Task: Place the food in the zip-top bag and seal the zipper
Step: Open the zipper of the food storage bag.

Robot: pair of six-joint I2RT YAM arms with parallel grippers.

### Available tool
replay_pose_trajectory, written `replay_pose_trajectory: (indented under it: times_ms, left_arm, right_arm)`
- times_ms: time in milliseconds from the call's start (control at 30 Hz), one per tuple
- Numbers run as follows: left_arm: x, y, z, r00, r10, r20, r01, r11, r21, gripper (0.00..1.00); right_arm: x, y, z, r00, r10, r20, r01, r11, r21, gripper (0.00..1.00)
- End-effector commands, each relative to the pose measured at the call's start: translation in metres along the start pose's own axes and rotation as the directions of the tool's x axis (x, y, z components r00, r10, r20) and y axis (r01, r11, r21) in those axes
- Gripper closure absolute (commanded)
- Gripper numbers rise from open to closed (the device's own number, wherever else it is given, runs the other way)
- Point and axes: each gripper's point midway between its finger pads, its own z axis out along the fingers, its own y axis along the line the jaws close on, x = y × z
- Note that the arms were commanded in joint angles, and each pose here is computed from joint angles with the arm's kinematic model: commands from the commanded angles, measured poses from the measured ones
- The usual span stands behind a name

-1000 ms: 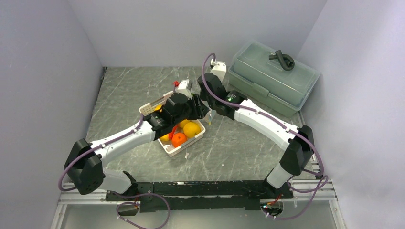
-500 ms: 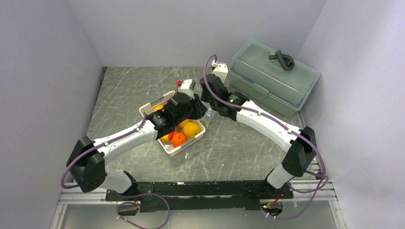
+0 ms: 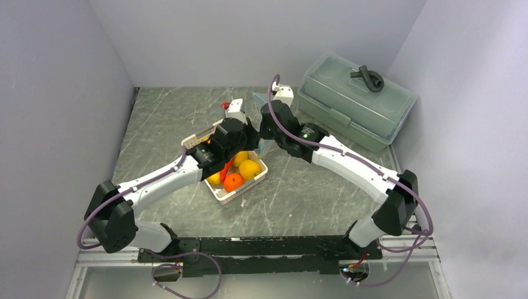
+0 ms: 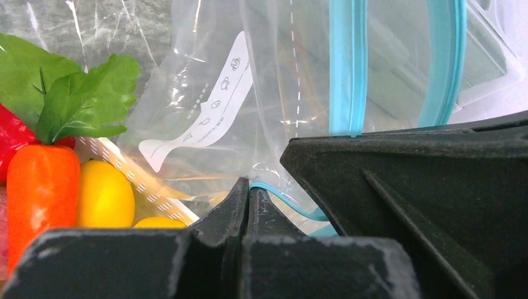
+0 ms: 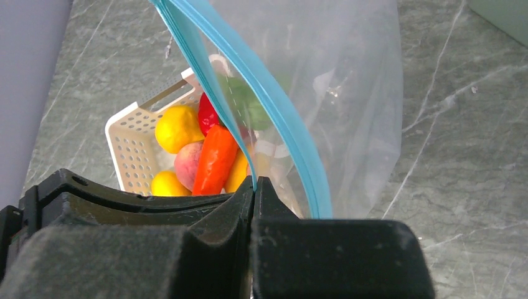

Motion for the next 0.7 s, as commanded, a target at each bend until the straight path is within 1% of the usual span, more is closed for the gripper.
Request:
replay_pose_trajectory:
  times_ms: [0,67,167,300,400,500,567,667]
  left_arm:
    - [-0.028,-0.004,-0.013,0.997,-0.005,0.082,0.004,1.0,0.01,1.0]
    - [-0.029,-0.007,-0.015,0.997,-0.005,0.082,0.003,1.0,0.021,1.0]
    - [-0.023,-0.003,-0.019,0.998,0.002,0.06,-0.003,1.0,0.012,1.0]
    - [-0.02,0.001,-0.022,0.999,0.007,0.052,-0.007,1.0,0.002,1.0]
    - [-0.019,0.004,-0.023,0.999,0.013,0.047,-0.012,1.0,-0.006,1.0]
    - [-0.018,0.006,-0.023,0.999,0.016,0.043,-0.016,1.0,-0.014,1.0]
    - [-0.017,0.005,-0.023,0.999,0.018,0.041,-0.018,1.0,-0.016,1.0]
    - [-0.018,0.006,-0.023,0.999,0.021,0.039,-0.021,1.0,-0.018,1.0]
  right_arm:
    - [-0.021,0.006,-0.02,0.999,0.022,0.046,-0.02,0.999,-0.039,0.98]
    - [-0.022,0.004,-0.019,0.999,0.022,0.048,-0.02,0.999,-0.028,0.84]
    - [-0.023,0.003,-0.019,0.998,0.028,0.053,-0.027,0.999,-0.021,0.7]
    - [-0.029,0.005,-0.025,0.997,0.043,0.07,-0.041,0.999,-0.035,0.59]
    - [-0.036,0.005,-0.033,0.995,0.053,0.081,-0.05,0.998,-0.047,0.54]
    - [-0.041,0.007,-0.044,0.994,0.064,0.086,-0.058,0.996,-0.073,0.49]
    - [-0.044,0.006,-0.052,0.994,0.069,0.088,-0.061,0.994,-0.087,0.48]
    - [-0.044,-0.003,-0.063,0.993,0.068,0.092,-0.061,0.995,-0.077,0.45]
